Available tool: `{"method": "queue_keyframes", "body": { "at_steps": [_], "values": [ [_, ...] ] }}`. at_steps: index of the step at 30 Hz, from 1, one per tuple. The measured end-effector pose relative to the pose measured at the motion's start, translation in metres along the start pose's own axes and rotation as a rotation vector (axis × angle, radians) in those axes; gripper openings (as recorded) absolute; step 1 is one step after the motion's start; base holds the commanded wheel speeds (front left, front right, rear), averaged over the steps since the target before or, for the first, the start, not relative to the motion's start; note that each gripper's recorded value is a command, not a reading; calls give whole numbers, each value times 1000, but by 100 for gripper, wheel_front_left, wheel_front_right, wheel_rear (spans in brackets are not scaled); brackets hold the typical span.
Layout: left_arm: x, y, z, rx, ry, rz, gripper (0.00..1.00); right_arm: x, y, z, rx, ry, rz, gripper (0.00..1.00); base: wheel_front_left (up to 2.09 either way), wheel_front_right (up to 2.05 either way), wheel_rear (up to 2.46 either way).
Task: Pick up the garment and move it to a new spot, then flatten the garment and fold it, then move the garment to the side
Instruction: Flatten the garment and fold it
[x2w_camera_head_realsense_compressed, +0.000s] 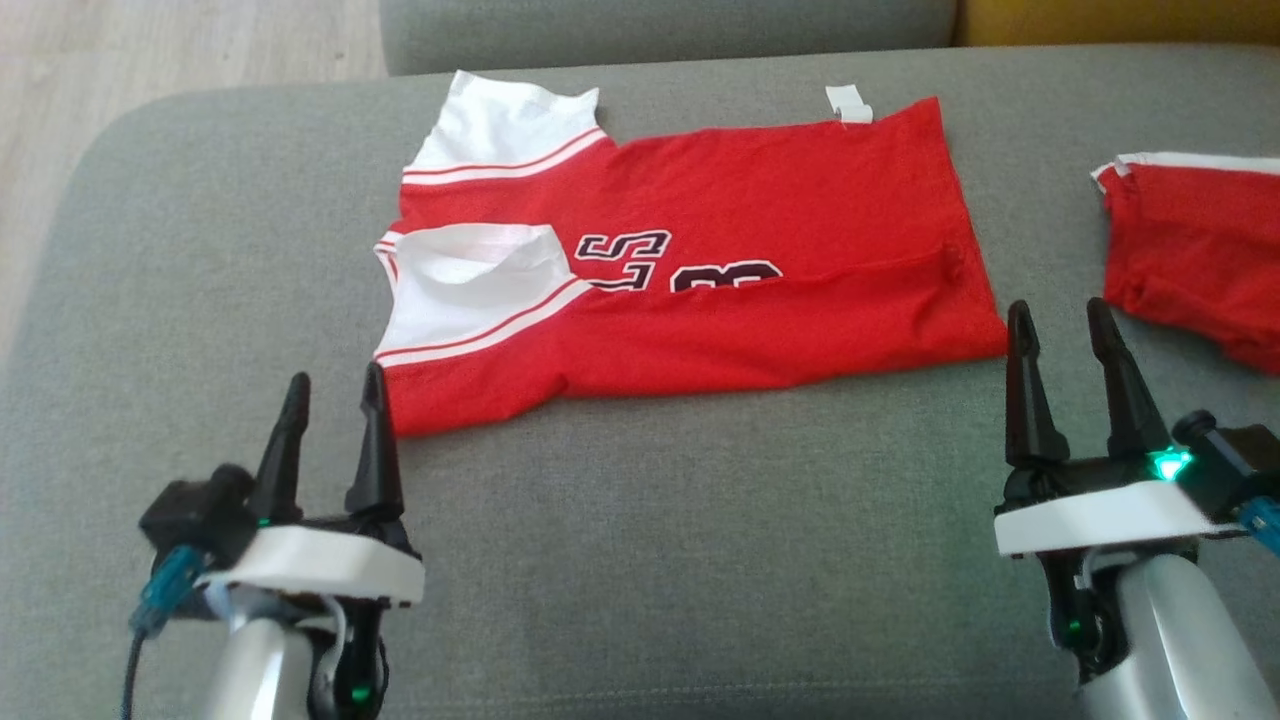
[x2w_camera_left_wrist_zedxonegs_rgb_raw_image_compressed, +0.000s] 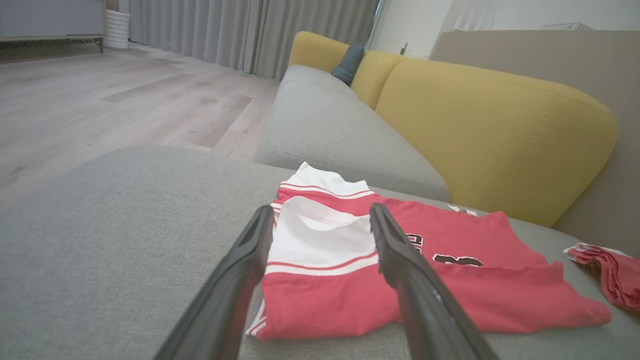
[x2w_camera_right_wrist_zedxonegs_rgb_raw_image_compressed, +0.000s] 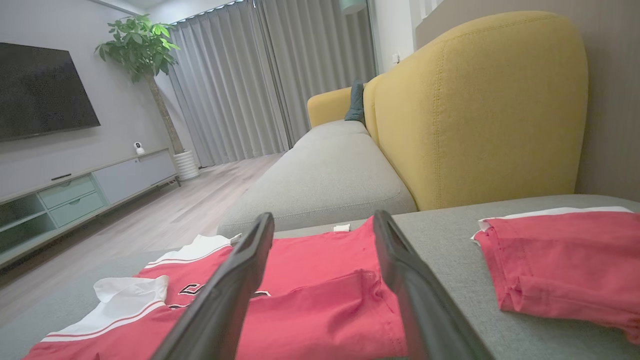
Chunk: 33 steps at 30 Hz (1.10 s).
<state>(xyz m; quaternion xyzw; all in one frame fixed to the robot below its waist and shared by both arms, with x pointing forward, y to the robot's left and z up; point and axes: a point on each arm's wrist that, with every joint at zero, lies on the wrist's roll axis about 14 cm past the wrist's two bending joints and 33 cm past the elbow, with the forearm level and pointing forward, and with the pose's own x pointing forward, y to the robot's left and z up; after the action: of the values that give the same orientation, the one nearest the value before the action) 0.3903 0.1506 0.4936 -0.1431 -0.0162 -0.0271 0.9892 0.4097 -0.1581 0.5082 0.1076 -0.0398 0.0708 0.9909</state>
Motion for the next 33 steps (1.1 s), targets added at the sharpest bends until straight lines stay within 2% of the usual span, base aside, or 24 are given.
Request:
{"method": "queue_keyframes", "body": {
  "at_steps": [4, 8, 12, 17, 33],
  "values": [
    [9, -7, -26, 32, 82, -32, 100, 0, -6, -3, -3, 7, -14, 100, 0, 0, 0],
    [8, -7, -75, 61, 245, -39, 100, 5, -12, 1, -14, -3, -26, 100, 0, 0, 0],
    [8, 7, -109, 133, 388, 10, 100, 9, -19, 1, -23, -3, -39, 100, 0, 0, 0],
    [19, 20, -117, 158, 410, 60, 100, 6, -28, -7, -25, 24, -62, 100, 0, 0, 0],
    [38, 22, -133, 181, 485, 47, 100, 13, -36, -9, -33, 37, -76, 100, 0, 0, 0]
  ]
}}
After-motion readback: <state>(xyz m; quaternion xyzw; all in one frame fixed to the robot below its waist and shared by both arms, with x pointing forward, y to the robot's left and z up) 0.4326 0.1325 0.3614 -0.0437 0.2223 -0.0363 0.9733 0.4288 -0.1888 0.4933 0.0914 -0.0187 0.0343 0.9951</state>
